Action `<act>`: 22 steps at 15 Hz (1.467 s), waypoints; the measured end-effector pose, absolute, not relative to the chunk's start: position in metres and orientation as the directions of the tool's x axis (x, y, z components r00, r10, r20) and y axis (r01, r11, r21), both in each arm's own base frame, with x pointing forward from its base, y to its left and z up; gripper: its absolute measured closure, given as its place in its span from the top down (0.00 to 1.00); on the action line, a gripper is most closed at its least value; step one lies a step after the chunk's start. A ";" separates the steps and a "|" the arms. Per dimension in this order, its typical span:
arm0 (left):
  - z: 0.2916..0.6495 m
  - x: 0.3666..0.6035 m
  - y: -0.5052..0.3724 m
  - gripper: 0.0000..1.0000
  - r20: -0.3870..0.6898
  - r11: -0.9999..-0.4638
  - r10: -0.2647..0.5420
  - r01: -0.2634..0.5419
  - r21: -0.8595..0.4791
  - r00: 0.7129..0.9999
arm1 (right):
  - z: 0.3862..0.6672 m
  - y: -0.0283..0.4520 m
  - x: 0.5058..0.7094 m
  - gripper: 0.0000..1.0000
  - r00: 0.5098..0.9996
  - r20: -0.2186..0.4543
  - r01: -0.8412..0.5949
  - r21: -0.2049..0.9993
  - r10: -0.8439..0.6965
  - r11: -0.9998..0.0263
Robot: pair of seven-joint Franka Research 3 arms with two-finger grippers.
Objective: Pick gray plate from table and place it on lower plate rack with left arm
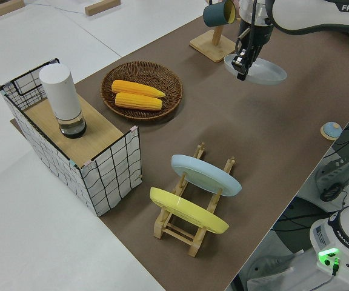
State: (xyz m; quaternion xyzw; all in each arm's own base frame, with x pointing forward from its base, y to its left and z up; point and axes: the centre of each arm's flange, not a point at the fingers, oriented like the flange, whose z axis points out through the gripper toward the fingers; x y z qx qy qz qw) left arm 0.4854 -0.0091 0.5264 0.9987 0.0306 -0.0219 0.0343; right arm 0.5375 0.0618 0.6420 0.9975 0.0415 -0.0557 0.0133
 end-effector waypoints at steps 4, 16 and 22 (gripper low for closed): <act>0.526 0.485 -0.009 0.04 -0.051 -0.996 0.058 0.061 0.062 0.997 | 0.642 0.062 0.537 0.99 0.990 -0.112 0.084 0.022 0.081 -0.996; 0.545 0.476 0.014 0.04 -0.145 -0.935 0.013 -0.039 -0.354 0.989 | 0.642 0.062 0.537 0.99 0.990 -0.112 0.084 0.022 0.081 -0.996; 0.552 0.476 0.029 0.04 -0.171 -0.825 0.011 -0.087 -0.559 0.985 | 0.642 0.062 0.537 0.99 0.990 -0.112 0.084 0.022 0.081 -0.996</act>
